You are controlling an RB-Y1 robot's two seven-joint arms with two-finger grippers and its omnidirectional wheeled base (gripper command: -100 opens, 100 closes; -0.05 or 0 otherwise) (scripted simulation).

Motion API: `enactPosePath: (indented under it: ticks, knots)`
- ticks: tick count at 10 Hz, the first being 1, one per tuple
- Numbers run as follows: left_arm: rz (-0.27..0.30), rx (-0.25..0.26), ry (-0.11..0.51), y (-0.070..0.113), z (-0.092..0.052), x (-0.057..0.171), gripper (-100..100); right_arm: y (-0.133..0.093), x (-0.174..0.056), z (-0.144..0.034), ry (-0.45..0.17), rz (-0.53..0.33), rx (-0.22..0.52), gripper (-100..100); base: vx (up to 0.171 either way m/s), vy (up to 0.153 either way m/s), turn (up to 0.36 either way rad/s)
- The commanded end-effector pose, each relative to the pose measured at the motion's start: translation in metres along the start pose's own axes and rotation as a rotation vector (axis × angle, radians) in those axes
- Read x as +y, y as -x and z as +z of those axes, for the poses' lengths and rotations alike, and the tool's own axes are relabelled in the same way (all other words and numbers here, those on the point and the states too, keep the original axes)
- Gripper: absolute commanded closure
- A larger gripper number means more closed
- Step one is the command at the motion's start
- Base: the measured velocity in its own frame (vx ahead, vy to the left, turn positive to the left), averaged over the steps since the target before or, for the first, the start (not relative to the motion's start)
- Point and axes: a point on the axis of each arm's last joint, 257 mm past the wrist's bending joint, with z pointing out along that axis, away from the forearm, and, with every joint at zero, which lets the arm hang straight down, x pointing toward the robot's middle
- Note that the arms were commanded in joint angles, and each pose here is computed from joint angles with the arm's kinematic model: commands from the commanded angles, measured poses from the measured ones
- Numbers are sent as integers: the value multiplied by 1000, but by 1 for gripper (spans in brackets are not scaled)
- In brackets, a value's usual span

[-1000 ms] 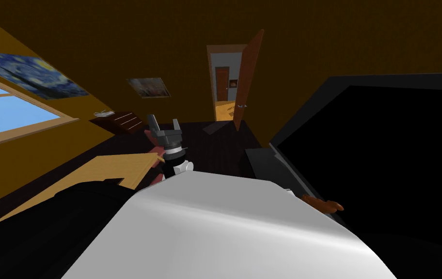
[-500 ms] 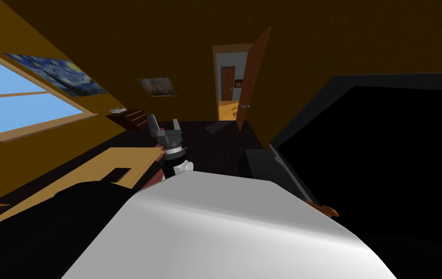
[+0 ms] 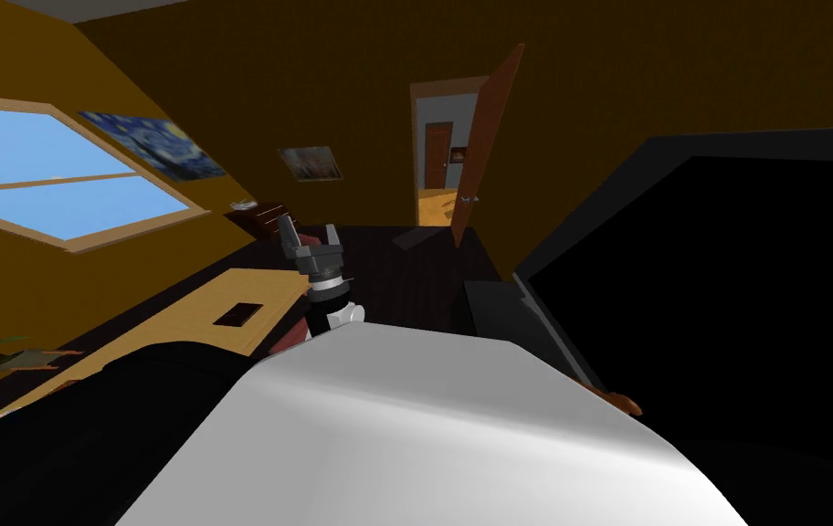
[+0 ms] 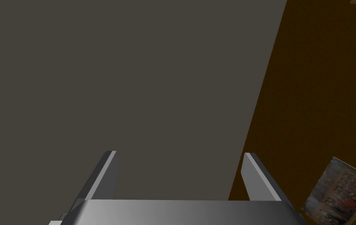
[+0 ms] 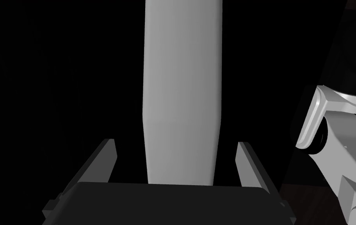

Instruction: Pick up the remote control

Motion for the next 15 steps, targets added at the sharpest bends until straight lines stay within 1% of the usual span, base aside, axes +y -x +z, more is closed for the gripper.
enactPosePath:
  ticks: [1, 2, 3, 7, 8, 10, 11, 12, 15]
  knots:
    - [0, 0, 0, 0, 0, 0, 0, 9, -3, 4, 5, 41, 1, -100, -199, 61, 267]
    - [0, 0, 0, 0, 0, 0, 0, 15, -6, 7, 7, 64, 2, -100, -189, 86, 206]
    - [0, 0, 0, 0, 0, 0, 0, 15, -6, 7, 7, 64, 2, -100, -116, 59, 40]
    - [0, 0, 0, 0, 0, 0, 0, 41, -21, 16, -1, 149, 4, -100, -140, 54, 211]
    - [0, 0, 0, 0, 0, 0, 0, 40, -20, 16, 1, 151, 6, -100, -125, 61, 60]
    - [0, 0, 0, 0, 0, 0, 0, 53, -31, 18, -8, 193, 6, -100, -117, 63, 190]
    - [0, 0, 0, 0, 0, 0, 0, 48, -27, 17, -4, 177, 6, -100, -58, 24, 51]
    - [0, 0, 0, 0, 0, 0, 0, 49, -27, 17, -5, 183, 6, 100, -10, 4, -13]
    - [0, 0, 0, 0, 0, 0, 0, 49, -27, 17, -5, 182, 6, 100, 0, 0, 0]
